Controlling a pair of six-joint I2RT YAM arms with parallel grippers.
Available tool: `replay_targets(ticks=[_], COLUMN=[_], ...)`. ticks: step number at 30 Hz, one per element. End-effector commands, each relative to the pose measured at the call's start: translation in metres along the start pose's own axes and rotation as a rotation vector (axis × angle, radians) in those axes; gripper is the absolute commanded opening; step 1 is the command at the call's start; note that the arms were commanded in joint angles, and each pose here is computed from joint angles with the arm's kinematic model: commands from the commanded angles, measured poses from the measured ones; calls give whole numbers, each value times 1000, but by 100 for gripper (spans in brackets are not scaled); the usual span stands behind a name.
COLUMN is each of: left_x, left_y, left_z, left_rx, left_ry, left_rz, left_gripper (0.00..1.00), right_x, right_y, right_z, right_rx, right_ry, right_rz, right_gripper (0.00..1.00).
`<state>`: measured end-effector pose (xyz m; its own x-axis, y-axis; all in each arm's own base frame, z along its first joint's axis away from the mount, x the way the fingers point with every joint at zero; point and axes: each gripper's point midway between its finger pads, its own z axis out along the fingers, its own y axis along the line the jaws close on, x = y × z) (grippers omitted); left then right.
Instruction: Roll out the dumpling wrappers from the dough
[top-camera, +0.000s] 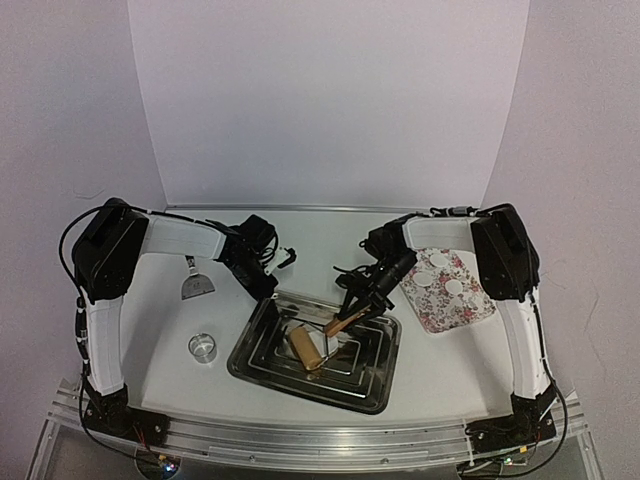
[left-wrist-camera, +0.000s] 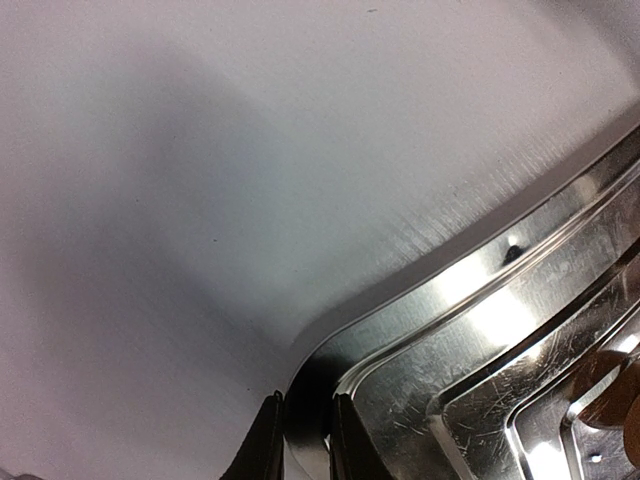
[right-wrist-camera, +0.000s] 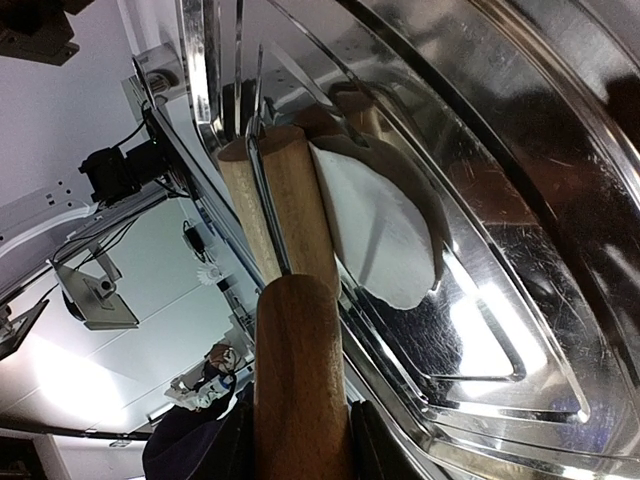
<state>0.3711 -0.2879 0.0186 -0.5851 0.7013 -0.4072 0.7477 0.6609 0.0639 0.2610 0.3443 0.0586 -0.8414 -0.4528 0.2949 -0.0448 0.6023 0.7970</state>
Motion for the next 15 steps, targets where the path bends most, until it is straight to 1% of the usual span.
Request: replay_targets(ticks=[1, 10, 15], left_x=[41, 42, 39], left_y=[6, 5, 6], left_z=[7, 9, 8], left_rx=[-46, -44, -44], left_ry=[148, 150, 147], left_rz=[19, 24, 25], left_gripper=[0, 0, 0], right_x=[19, 14, -6], right_y=[-155, -151, -121], right_z=[12, 13, 18], right_rx=[671, 671, 643], right_ry=[77, 67, 31], right_rz=[219, 208, 120], right_gripper=[0, 0, 0])
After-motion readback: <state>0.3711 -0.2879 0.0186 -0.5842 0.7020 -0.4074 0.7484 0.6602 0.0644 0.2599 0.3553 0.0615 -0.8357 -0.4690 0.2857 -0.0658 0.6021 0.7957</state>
